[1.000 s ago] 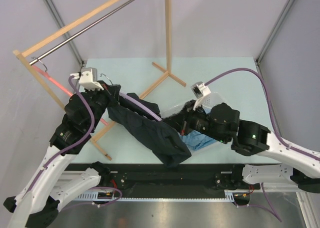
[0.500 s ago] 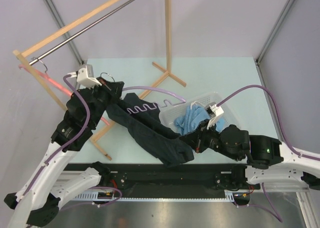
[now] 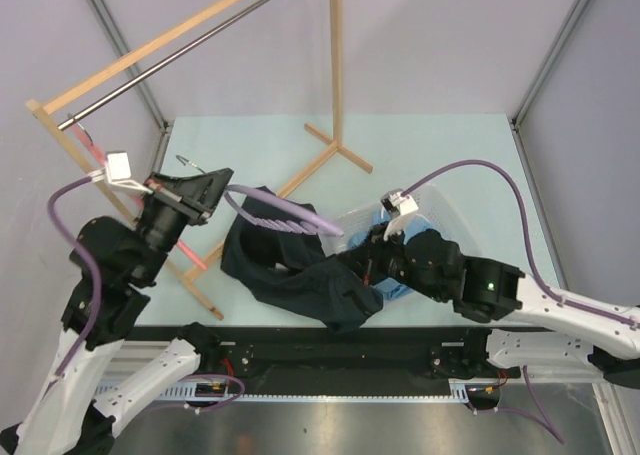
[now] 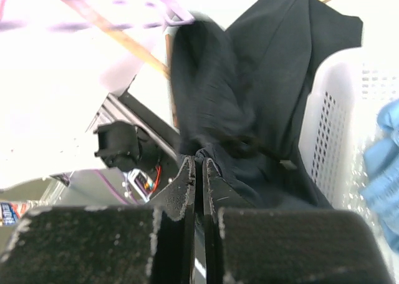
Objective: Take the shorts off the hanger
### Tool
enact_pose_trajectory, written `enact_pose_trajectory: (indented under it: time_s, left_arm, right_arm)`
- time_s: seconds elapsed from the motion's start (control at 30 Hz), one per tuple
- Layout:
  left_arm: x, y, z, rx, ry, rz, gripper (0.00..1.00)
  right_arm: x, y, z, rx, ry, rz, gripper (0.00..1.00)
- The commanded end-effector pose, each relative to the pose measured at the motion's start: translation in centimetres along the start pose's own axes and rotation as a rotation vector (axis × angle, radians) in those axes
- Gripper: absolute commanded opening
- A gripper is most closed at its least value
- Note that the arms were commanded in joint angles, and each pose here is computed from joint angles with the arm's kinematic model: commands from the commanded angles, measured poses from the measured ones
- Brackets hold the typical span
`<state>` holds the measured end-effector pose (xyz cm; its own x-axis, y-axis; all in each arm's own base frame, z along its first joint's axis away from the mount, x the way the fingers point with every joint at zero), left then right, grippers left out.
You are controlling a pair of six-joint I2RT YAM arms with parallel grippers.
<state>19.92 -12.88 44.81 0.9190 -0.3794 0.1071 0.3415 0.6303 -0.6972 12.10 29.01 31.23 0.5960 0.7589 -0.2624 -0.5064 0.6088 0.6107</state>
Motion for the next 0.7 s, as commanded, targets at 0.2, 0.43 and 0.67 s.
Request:
enact_pose_trajectory:
  time_s: [0.2,0.43,0.67]
  left_arm:
    - [-5.2,-7.7,3.2,-0.165,-0.007,-0.352,0.0]
    - [-6.3,-5.4,2.4,-0.01,-0.01,-0.279,0.0]
    - [-6.0,-4.4,1.3,0.049,0.03,-0.253,0.0]
  right_arm:
    - [3.9,1.5,4.5,0.052,-0.089,0.155,0.0]
    - [1.7,3.1,13.8,0.056,-0.315,0.248,0.0]
    - [-7.8,10.6,25.2,-0.133,-0.663,0.392,0.0]
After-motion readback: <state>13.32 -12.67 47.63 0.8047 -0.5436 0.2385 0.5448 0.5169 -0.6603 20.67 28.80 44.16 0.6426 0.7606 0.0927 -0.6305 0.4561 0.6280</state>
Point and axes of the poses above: each gripper's point midway between its finger pads, its own x axis out along the fingers, its own y axis along the line the jaws close on, z = x × y, the point moved 1 cm from there along -x, back along the fingers, and after that the axes turned 5 degrees about x, right-handed, at the moved point
